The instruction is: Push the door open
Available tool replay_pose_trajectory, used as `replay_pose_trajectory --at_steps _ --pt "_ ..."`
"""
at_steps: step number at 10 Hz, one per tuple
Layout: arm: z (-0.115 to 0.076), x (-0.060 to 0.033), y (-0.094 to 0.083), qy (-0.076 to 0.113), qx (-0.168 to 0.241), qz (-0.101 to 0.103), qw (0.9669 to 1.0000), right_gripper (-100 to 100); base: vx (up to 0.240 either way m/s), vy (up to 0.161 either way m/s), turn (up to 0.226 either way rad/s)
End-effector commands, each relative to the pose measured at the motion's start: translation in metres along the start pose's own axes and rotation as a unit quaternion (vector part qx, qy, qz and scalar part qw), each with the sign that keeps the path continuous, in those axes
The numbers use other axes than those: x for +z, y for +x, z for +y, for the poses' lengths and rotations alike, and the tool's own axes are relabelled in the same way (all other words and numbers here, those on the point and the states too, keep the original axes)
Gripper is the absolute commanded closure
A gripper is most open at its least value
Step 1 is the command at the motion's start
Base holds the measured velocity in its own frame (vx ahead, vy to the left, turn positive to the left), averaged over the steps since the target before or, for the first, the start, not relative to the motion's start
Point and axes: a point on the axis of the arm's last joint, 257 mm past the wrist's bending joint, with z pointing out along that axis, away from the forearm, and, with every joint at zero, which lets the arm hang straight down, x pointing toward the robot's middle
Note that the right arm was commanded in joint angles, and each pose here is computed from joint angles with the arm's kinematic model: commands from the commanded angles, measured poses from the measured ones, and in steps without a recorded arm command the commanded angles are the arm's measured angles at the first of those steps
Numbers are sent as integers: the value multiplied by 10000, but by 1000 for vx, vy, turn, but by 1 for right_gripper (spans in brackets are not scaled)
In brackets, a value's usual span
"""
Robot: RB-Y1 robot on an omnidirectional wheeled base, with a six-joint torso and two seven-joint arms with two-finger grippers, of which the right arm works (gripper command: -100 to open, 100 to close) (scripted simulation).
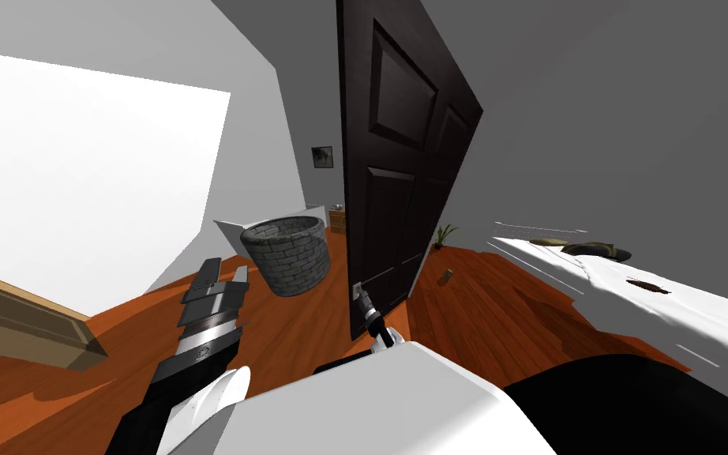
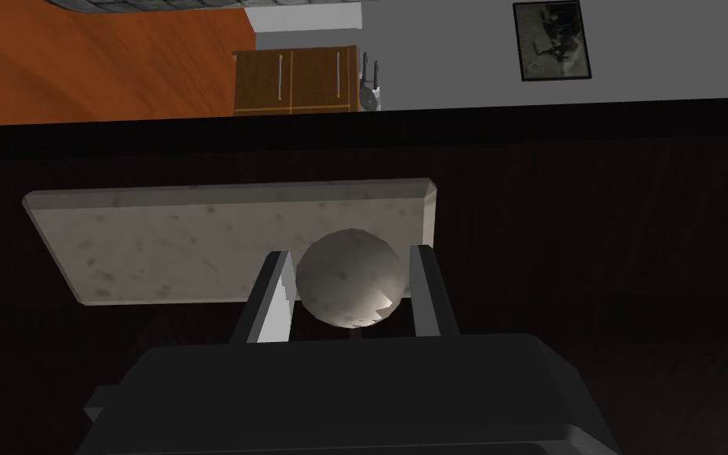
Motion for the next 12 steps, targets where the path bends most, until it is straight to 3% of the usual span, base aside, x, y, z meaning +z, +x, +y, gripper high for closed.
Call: replay_pose_trajectory --at_steps 1,4,5,8,12 --pt "0 0 0 0 0 0 10000 100 63 63 -24" --pt "3 -4 -305 1 -77 -277 9996 100 136 135 -65" --pt "3 -4 -305 1 -77 -277 9996 100 114 84 -30" --pt "9 -11 -563 1 -84 -581 9983 100 175 128 -67" --pt "25 -5 -737 -20 9 -896 9960 100 196 156 -76"
